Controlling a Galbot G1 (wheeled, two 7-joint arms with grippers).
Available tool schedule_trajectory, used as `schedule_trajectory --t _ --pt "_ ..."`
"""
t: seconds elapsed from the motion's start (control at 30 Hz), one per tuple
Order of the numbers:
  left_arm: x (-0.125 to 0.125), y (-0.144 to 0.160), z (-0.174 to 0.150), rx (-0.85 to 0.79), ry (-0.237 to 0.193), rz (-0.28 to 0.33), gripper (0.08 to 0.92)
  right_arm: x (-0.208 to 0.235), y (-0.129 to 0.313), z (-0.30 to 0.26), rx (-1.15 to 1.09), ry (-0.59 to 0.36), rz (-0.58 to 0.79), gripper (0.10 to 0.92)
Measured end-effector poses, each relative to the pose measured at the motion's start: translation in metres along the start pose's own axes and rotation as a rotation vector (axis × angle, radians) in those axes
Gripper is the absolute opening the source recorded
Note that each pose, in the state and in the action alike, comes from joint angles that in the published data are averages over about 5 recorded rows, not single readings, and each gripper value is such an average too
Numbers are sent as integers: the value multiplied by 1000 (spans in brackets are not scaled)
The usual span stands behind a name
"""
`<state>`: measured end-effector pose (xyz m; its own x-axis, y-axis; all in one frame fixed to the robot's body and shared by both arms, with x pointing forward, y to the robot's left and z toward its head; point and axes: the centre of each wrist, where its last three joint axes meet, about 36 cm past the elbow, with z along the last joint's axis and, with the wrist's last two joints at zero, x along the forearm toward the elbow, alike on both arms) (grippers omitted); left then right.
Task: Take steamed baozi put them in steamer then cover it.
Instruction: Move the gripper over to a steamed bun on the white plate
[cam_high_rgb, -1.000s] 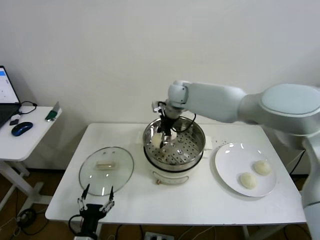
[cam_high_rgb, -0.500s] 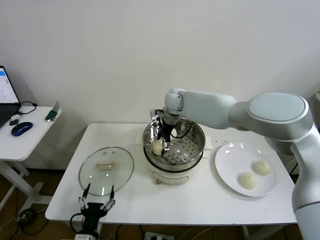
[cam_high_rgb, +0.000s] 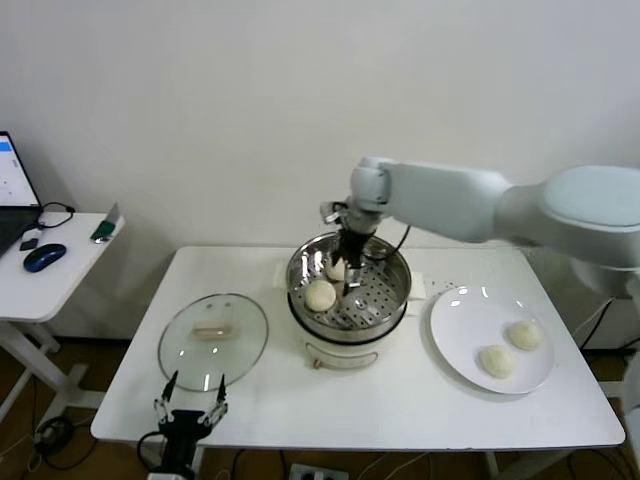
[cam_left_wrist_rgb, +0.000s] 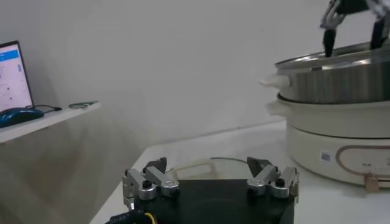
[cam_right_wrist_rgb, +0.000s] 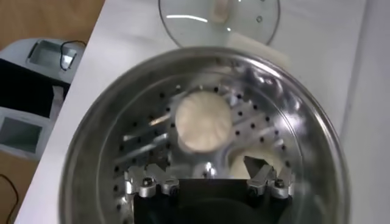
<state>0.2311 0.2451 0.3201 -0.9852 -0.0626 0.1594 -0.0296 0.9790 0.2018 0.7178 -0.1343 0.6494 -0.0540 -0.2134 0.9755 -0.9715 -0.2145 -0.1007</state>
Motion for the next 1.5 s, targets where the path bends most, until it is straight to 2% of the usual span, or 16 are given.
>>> schedule_trajectory --t 0.23,0.5,0.77,1.0,1.23,1.5 --pt "4 4 -1 3 -4 4 823 39 33 73 -55 1 28 823" --pt "8 6 -3 2 -5 3 823 45 91 168 -141 24 34 823" --pt "11 5 -4 2 2 0 823 6 153 250 -222 66 11 823" --pt "14 6 -3 -11 20 6 823 -38 189 293 -256 98 -13 823" --pt "16 5 1 -19 35 0 823 -69 208 315 -274 124 -29 823" --pt "18 6 4 -26 44 -9 823 -91 208 322 -273 135 -25 823"
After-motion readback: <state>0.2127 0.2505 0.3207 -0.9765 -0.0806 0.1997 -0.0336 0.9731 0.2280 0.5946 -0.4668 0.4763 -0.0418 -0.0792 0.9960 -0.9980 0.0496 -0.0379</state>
